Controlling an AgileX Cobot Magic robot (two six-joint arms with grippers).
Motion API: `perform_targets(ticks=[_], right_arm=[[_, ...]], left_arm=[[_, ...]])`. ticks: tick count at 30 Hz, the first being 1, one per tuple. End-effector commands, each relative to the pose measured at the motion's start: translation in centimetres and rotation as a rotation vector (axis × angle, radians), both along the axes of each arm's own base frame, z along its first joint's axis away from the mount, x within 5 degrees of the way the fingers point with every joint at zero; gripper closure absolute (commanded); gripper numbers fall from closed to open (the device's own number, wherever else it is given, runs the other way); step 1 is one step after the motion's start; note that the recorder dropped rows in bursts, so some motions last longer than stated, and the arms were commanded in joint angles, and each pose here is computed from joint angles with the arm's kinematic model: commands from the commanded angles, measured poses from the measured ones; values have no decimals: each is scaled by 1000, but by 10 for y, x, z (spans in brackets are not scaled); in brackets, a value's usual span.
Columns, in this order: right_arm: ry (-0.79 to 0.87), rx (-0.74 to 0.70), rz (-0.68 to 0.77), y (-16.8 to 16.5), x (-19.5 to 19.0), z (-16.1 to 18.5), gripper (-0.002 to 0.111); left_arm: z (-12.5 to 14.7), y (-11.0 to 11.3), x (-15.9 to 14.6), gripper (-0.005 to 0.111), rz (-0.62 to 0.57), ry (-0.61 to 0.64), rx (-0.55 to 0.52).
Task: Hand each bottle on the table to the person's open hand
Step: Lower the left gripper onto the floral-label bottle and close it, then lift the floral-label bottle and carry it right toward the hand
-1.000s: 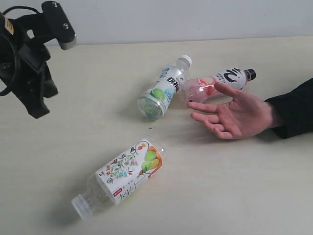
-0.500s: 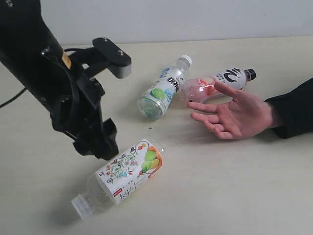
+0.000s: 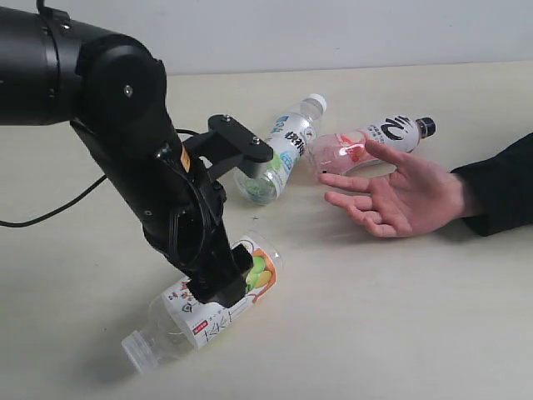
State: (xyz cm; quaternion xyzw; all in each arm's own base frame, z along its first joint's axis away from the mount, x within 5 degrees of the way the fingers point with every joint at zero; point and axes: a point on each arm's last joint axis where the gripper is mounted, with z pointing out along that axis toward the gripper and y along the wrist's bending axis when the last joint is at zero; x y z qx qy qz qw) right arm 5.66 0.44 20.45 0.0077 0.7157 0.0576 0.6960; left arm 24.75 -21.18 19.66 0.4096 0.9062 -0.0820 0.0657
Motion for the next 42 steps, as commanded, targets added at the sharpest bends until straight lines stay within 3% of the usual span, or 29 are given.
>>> perform_targets(ticks=[1, 11, 35, 38, 42], right_arm=[[-10, -2, -5, 0, 0, -1, 108], [-10, -2, -5, 0, 0, -1, 108], [-5, -2, -4, 0, 0, -1, 108], [-5, -2, -4, 0, 0, -1, 108], [-5, -2, -4, 0, 0, -1, 108]], left_arm=[[-6, -2, 4, 19, -11, -16, 22], [-25, -3, 7, 19, -16, 20, 67], [-38, -3, 8, 20, -21, 52, 99], [-42, -4, 8, 31, -22, 64, 108], [-46, -4, 10, 67, -50, 60, 119]])
